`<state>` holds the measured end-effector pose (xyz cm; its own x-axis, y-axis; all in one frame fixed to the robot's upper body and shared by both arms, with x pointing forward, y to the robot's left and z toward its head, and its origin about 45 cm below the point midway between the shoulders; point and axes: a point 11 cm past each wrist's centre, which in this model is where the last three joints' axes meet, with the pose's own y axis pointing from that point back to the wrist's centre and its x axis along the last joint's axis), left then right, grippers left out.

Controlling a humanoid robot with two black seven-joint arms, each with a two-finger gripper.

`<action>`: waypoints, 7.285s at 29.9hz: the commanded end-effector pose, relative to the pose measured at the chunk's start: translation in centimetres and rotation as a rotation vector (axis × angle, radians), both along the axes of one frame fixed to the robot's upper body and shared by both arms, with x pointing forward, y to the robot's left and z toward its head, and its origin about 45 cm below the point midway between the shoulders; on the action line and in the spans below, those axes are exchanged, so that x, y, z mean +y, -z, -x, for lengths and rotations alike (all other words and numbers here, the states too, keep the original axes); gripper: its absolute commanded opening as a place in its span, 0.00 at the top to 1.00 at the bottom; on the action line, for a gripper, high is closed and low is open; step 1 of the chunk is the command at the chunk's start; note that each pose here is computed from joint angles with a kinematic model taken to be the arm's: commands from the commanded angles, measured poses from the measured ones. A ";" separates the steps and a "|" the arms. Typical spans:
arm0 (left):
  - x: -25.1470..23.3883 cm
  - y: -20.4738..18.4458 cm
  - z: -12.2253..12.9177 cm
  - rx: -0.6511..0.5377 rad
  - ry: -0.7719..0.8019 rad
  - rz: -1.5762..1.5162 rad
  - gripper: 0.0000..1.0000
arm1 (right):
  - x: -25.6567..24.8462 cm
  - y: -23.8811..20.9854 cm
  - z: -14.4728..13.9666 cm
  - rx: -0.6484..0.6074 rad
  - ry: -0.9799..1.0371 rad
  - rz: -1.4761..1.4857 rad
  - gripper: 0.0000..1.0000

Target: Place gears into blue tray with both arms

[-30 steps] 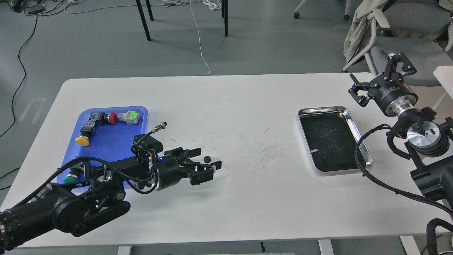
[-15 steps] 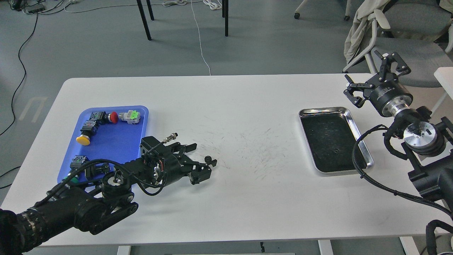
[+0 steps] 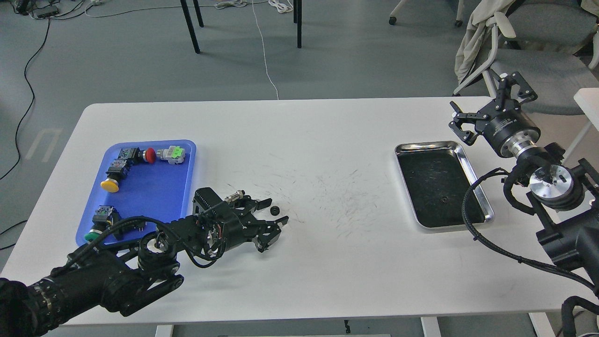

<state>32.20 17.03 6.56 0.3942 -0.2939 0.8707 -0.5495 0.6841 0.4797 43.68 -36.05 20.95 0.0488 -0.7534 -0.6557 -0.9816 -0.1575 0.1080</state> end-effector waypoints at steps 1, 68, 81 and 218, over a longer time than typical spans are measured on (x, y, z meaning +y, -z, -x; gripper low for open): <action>0.2 0.4 0.1 0.004 0.004 -0.016 0.60 | -0.1 0.0 0.0 0.000 0.002 0.002 0.04; 24.0 -1.9 -5.0 -0.023 -0.612 -0.019 0.72 | -0.9 -0.3 0.0 0.004 0.002 0.043 0.04; 23.7 -3.6 -6.7 -0.050 -0.700 0.108 0.05 | -0.9 -0.4 -0.1 0.004 0.003 0.044 0.04; 19.6 -19.7 -17.0 0.630 -0.872 1.766 0.02 | 24.3 -10.0 1.3 -0.448 -0.952 1.535 0.97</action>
<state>49.01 36.85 25.99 0.2274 0.9129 -0.3391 -0.9731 0.2261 -0.0437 43.60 -16.25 34.36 0.6741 -0.2283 0.7025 -0.6797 -0.5640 0.4690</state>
